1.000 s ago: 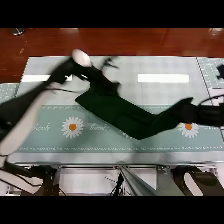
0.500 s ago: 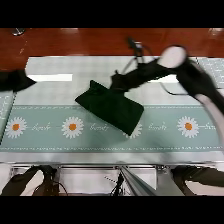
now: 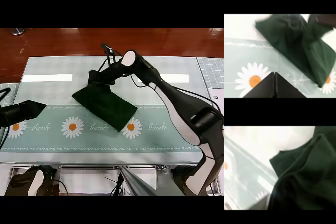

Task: Fold the shirts.

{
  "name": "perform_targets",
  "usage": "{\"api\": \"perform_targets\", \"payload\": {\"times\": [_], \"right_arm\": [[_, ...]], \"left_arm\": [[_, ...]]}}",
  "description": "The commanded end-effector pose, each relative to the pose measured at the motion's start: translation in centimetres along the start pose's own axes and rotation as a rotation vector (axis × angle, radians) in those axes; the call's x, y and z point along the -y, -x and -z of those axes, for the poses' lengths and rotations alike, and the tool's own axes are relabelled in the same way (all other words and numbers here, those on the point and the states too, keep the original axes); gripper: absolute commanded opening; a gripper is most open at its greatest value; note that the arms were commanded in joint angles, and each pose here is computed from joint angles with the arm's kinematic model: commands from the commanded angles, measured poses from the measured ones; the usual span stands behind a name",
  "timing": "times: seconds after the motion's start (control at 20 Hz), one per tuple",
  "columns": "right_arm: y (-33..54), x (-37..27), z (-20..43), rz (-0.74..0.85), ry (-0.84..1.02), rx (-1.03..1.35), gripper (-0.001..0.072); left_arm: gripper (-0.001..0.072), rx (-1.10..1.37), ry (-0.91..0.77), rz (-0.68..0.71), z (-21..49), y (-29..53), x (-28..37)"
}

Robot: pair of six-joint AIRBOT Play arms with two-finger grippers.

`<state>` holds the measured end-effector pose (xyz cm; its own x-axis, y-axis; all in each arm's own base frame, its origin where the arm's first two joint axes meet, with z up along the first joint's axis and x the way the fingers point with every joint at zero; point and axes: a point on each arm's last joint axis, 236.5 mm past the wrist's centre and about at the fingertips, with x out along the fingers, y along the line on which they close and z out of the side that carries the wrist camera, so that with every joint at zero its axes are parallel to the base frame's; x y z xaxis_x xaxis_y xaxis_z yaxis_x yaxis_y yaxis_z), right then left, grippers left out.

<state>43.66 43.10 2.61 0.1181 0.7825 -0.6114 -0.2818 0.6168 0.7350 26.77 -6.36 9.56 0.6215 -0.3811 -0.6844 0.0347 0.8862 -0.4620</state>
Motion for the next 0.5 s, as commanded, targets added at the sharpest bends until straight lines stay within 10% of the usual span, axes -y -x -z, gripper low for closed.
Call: {"api": "perform_targets", "payload": {"times": [0.0,0.25,0.45], "right_arm": [[-1.0,-2.0,-1.5,-0.125,-0.064,0.047,0.0622],[10.8,-2.3,-1.9,-0.19,-0.014,-0.043,0.0618],[25.1,5.3,2.0,0.39,0.158,-0.073,0.0618]], "left_arm": [[0.0029,-0.035,0.017,0.025,0.7,-1.4,0.2],[0.0029,-0.087,0.049,0.018,1.1,-3.0,-0.6],[0.0029,-0.097,0.057,0.017,1.2,-3.3,-0.8]]}}
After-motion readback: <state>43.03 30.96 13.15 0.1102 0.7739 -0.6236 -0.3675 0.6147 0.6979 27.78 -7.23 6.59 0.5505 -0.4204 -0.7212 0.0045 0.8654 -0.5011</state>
